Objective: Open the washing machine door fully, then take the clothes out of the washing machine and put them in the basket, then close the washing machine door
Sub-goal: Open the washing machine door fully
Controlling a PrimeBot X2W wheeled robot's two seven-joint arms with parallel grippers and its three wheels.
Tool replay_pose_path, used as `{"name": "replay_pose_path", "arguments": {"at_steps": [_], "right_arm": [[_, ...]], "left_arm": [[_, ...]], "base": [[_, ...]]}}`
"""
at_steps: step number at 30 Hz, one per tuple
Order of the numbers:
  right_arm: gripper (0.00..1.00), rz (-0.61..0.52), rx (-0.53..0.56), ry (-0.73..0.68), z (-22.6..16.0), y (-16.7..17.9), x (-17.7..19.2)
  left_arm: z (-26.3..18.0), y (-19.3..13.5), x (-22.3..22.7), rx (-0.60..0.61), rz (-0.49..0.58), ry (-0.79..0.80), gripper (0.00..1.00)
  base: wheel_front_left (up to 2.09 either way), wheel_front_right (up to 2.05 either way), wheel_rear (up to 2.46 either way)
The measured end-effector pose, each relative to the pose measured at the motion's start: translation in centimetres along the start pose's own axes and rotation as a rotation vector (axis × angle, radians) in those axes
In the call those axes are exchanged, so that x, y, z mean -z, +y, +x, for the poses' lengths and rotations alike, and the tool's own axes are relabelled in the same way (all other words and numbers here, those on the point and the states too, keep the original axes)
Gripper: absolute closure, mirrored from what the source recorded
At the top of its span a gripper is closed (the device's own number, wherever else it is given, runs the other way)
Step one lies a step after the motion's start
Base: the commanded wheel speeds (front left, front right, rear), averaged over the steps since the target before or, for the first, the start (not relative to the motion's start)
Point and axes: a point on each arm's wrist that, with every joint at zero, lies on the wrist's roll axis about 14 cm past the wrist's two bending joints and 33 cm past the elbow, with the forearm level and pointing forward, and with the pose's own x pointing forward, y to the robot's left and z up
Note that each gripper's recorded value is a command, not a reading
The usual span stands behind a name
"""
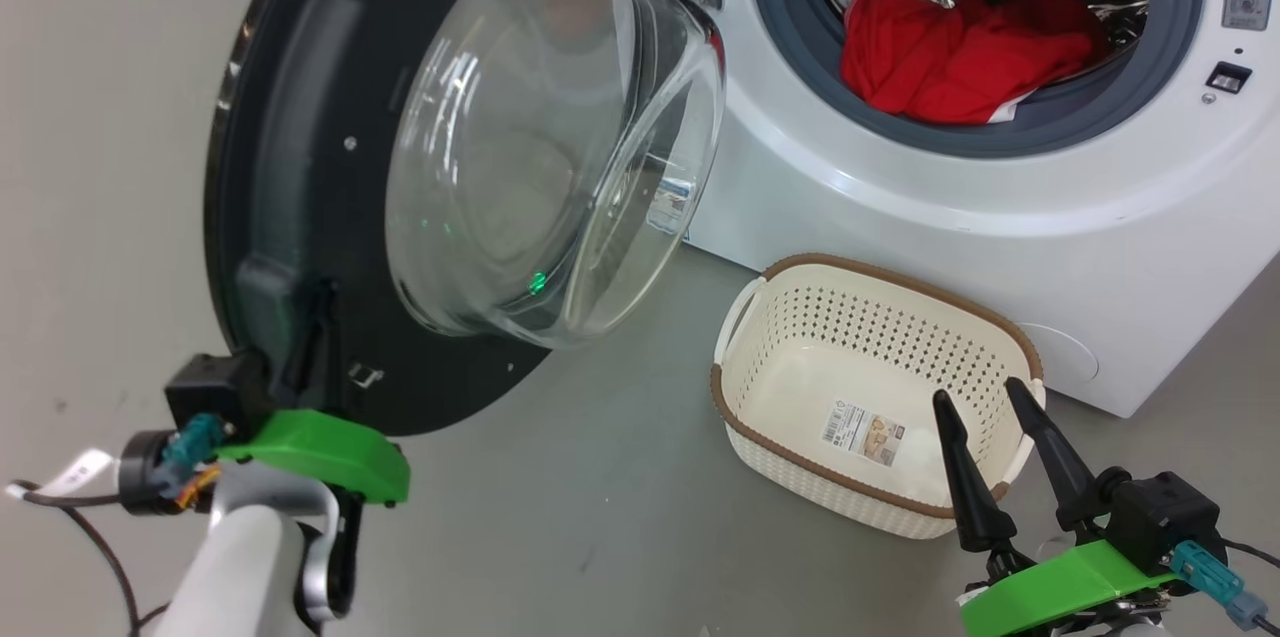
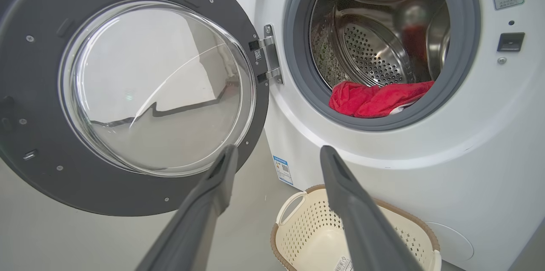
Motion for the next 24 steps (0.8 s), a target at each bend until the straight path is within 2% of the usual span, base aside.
{"name": "replay_pose_path", "arguments": {"at_steps": [10, 24], "right_arm": [[0.00, -0.007, 0.000, 0.019, 0.3, -0.4, 0.7], [0.00, -0.006, 0.014, 0.026, 0.6, -1.1, 0.9]], "left_arm": [[2.0, 2.3, -1.0, -0.061, 0.008, -0.012, 1.00], [3.4, 3.4, -0.4, -0.093, 0.006, 0.021, 1.00]], "base": [[0.00, 0.00, 0.00], [0.00, 0.00, 0.00]]}}
